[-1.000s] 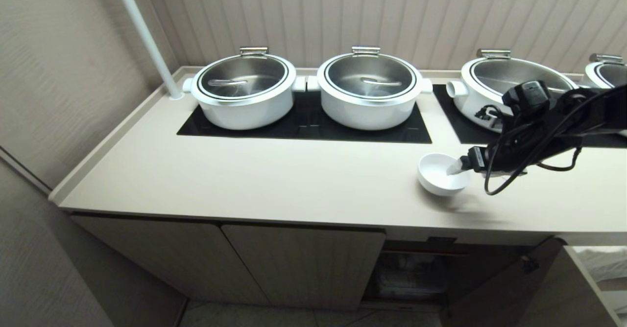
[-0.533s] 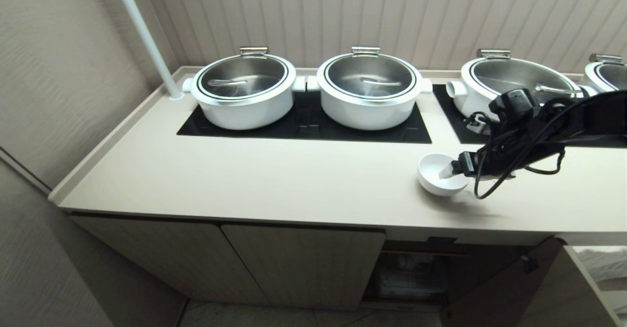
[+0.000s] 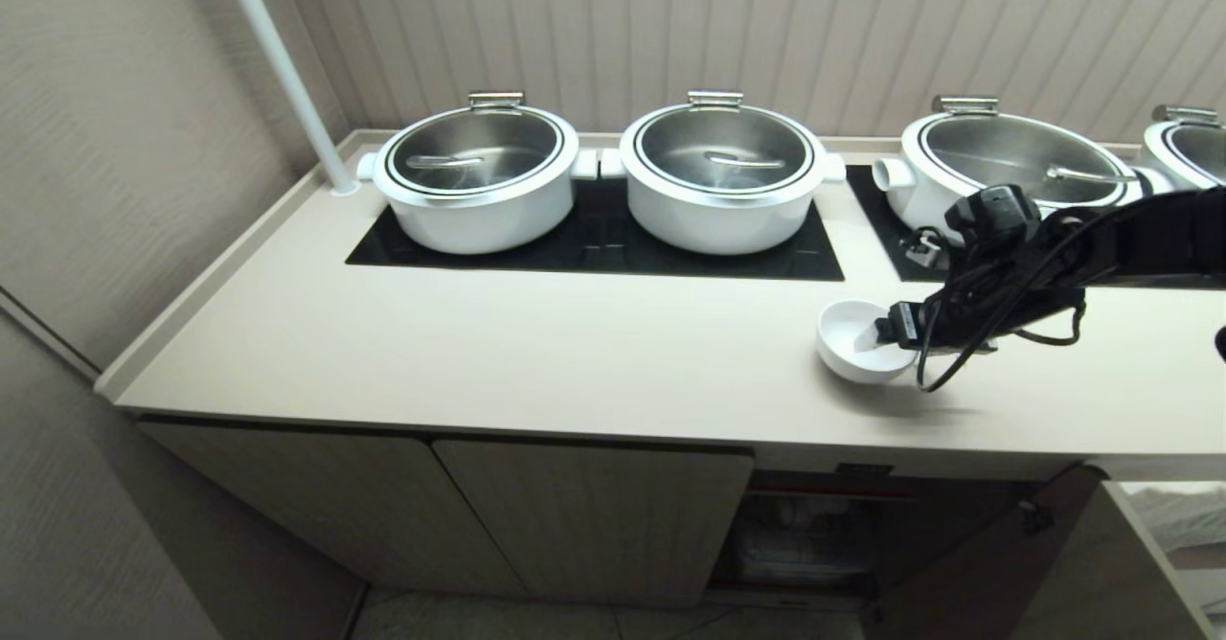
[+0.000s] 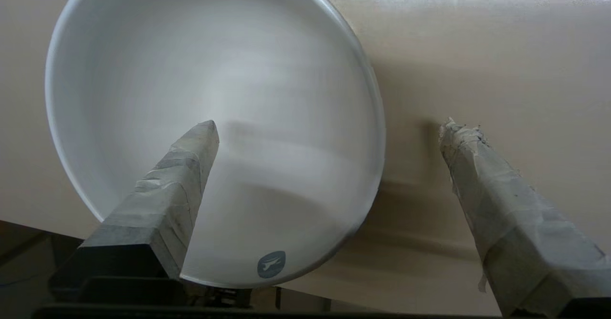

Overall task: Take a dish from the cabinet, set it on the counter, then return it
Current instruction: Pick up the bowl from the table

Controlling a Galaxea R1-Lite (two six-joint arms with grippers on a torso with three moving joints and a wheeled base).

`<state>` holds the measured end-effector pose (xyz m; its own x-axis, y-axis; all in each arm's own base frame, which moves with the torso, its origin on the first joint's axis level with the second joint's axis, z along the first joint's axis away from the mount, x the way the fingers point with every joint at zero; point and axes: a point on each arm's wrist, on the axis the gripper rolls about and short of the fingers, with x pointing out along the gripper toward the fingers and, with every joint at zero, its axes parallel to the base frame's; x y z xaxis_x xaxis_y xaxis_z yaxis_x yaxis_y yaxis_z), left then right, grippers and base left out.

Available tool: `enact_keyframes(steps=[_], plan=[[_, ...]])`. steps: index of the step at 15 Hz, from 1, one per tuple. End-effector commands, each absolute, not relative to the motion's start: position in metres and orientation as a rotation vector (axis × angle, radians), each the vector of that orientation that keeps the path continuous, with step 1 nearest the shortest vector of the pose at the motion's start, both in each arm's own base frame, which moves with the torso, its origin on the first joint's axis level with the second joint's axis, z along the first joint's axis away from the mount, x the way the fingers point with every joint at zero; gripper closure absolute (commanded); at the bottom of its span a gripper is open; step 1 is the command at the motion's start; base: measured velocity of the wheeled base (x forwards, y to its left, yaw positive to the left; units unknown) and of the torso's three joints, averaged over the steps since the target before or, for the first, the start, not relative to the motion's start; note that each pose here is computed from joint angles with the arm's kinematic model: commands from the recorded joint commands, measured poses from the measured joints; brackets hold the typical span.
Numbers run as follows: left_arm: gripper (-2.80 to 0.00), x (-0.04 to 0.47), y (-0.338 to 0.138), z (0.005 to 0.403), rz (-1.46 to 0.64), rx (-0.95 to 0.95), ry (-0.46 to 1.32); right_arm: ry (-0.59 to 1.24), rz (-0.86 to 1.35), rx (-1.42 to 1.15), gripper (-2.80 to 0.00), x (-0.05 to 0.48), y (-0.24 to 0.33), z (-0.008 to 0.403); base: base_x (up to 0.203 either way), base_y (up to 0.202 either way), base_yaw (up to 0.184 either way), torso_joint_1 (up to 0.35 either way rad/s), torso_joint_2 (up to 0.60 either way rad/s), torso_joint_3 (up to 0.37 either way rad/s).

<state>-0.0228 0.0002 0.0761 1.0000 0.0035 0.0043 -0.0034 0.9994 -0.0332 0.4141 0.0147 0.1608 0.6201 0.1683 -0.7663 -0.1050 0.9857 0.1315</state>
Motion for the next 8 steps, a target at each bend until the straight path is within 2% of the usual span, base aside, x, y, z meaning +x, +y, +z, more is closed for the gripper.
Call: enact_keyframes(steps=[1,8], plan=[[0.0,-0.0228,0.0002,0.076,0.004,-0.034,-0.005,0.905,0.158,0.078,-2.8,0.4166,0.0149,0.1543,0.0,0.0,0.0,0.0,0.0,0.0],[0.0,-0.0228,0.0002,0.0761,0.004,-0.034,-0.005,0.916,0.157,0.08,-2.8,0.4186,0.015,0.1492,0.0,0.0,0.0,0.0,0.0,0.0]])
